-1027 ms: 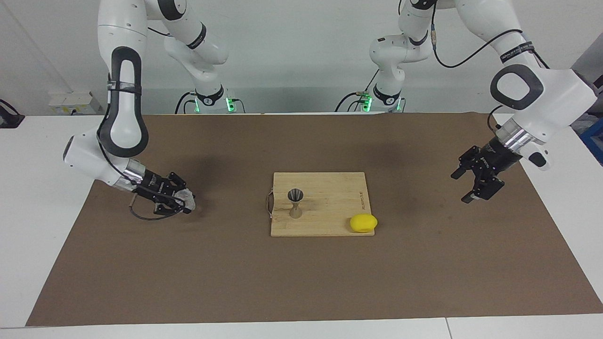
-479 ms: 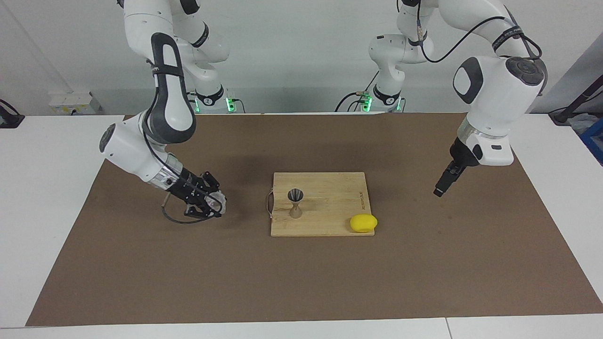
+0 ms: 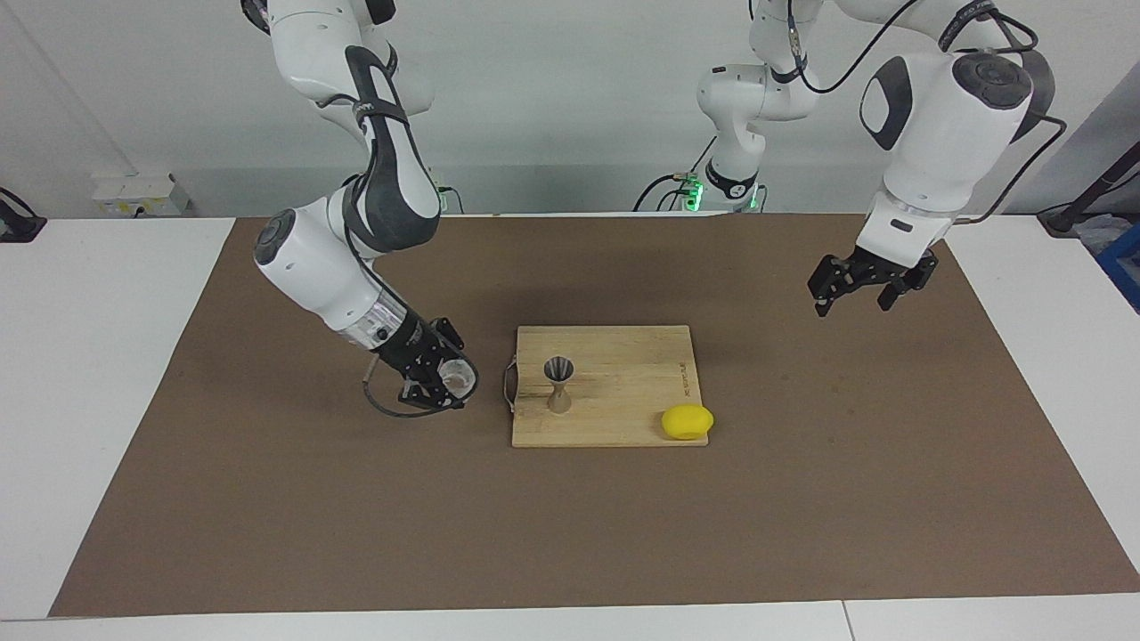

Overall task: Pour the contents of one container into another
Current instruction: 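Carry the clear glass with the right gripper above the dark cup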

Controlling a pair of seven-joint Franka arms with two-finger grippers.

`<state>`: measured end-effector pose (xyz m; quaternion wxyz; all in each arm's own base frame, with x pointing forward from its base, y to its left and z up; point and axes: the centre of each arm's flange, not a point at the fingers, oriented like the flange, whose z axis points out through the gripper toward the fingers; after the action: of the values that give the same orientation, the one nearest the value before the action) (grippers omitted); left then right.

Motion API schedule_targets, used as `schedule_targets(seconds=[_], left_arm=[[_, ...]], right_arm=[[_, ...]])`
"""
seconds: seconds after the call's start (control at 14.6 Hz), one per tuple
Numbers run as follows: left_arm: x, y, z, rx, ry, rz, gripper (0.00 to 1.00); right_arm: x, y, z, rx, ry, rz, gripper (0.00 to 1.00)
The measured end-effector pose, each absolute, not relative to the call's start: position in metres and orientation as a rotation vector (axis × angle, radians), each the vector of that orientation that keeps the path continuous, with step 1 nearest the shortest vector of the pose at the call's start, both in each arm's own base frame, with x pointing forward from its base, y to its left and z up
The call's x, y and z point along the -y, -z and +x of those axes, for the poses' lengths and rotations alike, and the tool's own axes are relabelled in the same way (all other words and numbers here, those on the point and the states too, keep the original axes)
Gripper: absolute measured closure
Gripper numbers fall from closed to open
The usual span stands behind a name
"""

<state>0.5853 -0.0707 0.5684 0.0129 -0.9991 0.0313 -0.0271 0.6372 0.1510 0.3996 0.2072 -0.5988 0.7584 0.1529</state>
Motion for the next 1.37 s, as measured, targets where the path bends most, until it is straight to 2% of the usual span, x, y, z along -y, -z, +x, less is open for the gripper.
schedule_targets(seconds=[0.21, 0.48, 0.96, 1.37], left_arm=[[0.059, -0.584, 0.570, -0.228, 0.039, -3.103, 0.00], [0.063, -0.579, 0.566, -0.264, 0.002, -3.100, 0.00], [0.022, -0.605, 0.563, -0.132, -0.089, -3.189, 0.00], [0.049, -0.607, 0.571, -0.131, -0.095, -3.199, 0.00]], right_arm=[[-0.178, -0.409, 0.637, -2.114, -0.387, -1.706, 0.49], [-0.209, -0.413, 0.630, -2.127, -0.340, -1.760, 0.49], [-0.239, -0.412, 0.621, -2.112, -0.248, -1.868, 0.49], [-0.264, -0.421, 0.618, -2.071, -0.164, -1.940, 0.49]])
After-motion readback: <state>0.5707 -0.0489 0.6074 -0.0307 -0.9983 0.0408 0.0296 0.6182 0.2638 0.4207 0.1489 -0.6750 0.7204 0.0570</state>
